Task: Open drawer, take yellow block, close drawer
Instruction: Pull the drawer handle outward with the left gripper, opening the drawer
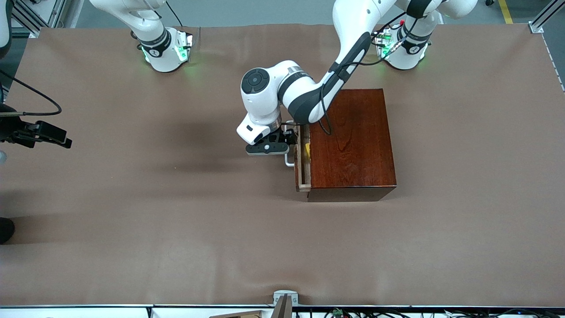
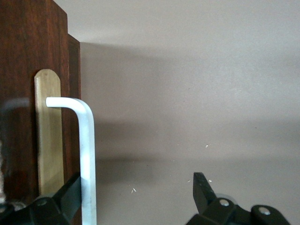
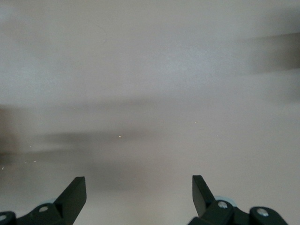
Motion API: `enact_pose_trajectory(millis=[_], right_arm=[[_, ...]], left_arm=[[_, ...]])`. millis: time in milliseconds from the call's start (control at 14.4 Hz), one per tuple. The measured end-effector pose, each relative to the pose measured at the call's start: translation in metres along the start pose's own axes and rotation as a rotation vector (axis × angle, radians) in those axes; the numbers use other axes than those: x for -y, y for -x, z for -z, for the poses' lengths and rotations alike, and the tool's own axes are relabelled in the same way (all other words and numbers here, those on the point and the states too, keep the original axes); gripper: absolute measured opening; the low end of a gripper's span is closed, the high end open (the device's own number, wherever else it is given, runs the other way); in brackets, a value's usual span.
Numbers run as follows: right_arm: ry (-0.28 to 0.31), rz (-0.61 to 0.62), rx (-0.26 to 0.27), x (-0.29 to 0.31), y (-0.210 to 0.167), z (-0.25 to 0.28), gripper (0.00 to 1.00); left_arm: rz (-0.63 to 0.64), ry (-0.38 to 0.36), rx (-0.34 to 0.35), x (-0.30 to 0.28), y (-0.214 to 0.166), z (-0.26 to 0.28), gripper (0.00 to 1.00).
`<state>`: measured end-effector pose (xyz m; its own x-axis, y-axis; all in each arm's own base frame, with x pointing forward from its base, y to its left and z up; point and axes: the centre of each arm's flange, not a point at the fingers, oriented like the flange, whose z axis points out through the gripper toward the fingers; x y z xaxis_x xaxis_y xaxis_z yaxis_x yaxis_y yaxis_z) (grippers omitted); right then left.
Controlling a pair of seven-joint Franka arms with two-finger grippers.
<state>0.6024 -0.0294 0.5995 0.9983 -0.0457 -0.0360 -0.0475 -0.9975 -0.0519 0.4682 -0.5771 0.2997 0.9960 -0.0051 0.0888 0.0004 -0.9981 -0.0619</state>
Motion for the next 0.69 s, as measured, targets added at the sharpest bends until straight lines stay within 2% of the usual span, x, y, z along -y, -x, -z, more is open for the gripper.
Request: enact_pose_trajectory(millis=[693], right_arm=[[0.000, 0.000, 0.000, 0.000, 0.000, 0.000, 1.00]], left_arm=[[0.002, 0.036, -0.007, -0.013, 0.011, 0.002, 1.00]])
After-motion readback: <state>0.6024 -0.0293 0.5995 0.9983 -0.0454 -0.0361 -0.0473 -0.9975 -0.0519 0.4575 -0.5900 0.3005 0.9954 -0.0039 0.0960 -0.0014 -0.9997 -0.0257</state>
